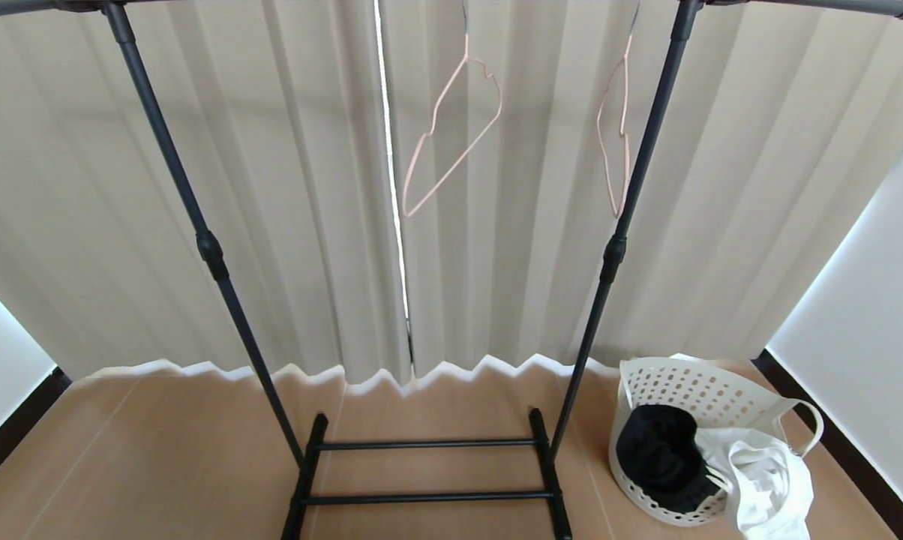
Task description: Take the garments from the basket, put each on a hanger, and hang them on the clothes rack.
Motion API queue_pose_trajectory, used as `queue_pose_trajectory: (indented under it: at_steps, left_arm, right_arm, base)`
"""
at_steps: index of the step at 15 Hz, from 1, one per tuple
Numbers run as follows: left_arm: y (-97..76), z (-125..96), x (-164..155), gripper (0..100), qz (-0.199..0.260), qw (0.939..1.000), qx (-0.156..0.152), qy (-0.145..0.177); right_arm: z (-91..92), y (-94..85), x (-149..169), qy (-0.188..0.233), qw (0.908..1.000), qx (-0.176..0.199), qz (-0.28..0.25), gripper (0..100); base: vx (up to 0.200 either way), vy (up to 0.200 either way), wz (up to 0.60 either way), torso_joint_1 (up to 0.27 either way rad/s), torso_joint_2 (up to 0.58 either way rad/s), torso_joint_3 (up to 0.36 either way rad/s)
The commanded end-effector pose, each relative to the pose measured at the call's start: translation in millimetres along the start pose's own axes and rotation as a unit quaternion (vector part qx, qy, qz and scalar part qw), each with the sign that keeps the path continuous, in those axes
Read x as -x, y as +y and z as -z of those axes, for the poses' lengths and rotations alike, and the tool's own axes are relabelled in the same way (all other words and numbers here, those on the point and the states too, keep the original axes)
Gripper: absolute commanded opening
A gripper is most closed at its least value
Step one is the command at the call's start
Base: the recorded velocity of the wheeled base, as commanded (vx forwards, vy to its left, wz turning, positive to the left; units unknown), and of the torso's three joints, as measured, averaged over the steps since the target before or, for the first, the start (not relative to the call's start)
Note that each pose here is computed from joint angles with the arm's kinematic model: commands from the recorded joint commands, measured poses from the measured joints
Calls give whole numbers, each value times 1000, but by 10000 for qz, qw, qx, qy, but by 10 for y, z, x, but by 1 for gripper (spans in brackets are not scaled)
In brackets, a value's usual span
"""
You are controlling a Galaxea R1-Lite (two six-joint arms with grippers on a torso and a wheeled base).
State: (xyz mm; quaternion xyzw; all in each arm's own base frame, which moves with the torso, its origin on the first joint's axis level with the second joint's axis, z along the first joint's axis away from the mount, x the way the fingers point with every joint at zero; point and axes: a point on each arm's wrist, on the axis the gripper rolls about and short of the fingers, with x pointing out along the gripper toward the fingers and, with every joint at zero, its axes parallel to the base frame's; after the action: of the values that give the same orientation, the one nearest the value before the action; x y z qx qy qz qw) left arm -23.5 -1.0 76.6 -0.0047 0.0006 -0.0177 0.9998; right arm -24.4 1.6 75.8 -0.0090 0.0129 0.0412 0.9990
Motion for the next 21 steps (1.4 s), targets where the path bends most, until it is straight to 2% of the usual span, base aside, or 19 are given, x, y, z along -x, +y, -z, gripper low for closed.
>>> queue_pose_trajectory:
  at_steps: [1, 8, 16, 21]
  left_arm:
    - [0, -1, -1, 100, 0, 10000, 7, 2]
    - [0, 1, -1, 100, -8, 10000, 0, 10]
    - [0, -3, 1, 100, 0, 10000, -8, 2]
    - [0, 1, -1, 100, 0, 10000, 0, 10]
  right_arm:
    - [-5, 0, 0, -3, 10000, 5, -11, 100]
    - [-1, 0, -1, 5, 10000, 5, -11, 100]
    - [-1, 0, -1, 5, 10000, -11, -4, 100]
    - [-1, 0, -1, 5, 10000, -26, 4, 100]
  base:
    - [0, 0, 0, -134, 481, 364]
    - [0, 0, 0, -85, 426, 339]
    - [0, 0, -600, -3, 40, 32]
    - [0, -160, 0, -1, 1, 4]
